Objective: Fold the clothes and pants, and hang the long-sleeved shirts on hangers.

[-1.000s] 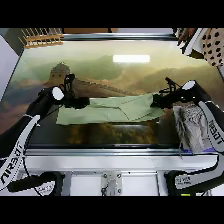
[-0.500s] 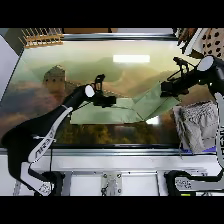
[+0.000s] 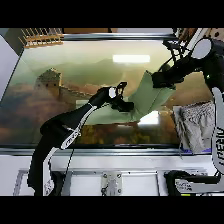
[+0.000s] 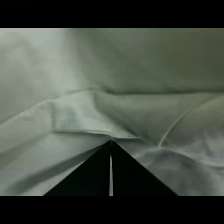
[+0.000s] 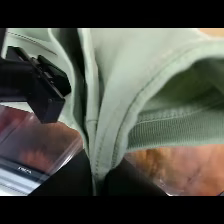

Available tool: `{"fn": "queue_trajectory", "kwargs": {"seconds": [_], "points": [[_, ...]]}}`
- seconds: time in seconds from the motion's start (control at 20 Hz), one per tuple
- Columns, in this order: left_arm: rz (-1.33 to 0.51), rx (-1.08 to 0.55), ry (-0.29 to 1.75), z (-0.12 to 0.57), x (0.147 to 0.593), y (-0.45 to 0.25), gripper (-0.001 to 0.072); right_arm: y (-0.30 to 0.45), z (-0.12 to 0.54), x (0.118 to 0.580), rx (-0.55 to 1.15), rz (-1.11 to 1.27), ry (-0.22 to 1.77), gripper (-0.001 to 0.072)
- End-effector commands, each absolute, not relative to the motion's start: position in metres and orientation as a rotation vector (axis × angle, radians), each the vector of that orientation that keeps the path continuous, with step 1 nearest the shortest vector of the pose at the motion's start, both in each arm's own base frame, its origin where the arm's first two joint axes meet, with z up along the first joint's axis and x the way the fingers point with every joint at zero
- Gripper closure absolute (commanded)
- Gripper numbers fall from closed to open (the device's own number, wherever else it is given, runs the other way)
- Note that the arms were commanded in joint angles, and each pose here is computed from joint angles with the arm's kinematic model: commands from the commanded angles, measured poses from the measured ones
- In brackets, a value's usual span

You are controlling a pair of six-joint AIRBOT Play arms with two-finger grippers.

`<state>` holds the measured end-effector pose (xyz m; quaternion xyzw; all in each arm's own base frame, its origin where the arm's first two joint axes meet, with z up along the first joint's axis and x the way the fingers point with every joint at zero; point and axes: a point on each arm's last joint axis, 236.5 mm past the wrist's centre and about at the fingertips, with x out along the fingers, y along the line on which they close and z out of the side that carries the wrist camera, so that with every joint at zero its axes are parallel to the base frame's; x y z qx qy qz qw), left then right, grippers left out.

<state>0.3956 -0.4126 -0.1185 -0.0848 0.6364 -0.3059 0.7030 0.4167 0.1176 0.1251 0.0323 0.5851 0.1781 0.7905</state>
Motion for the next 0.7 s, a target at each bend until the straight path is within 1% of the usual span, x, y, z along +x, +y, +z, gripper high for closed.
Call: {"fn": "queue_trajectory", "kwargs": {"seconds": [0.0, 0.15, 0.3, 0.5, 0.65], "points": [[-0.695, -0.176, 1.442, -0.122, 0.392, -0.417, 0.0702, 0.133, 0.132, 0.415, 0.050, 0.412, 1.244, 0.0701], [-0.679, -0.191, 1.441, -0.112, 0.402, -0.403, 0.0702, 0.141, 0.137, 0.414, 0.046, 0.423, 1.233, 0.0701], [-0.643, -0.243, 1.384, -0.081, 0.432, -0.374, 0.0702, 0.153, 0.144, 0.415, 0.051, 0.433, 1.218, 0.0701], [-0.571, -0.317, 1.291, -0.031, 0.476, -0.315, 0.0702, 0.183, 0.146, 0.414, 0.047, 0.471, 1.208, 0.0701], [-0.502, -0.376, 1.225, 0.003, 0.503, -0.260, 0.0702, 0.223, 0.143, 0.412, 0.069, 0.529, 1.188, 0.0701]]}}
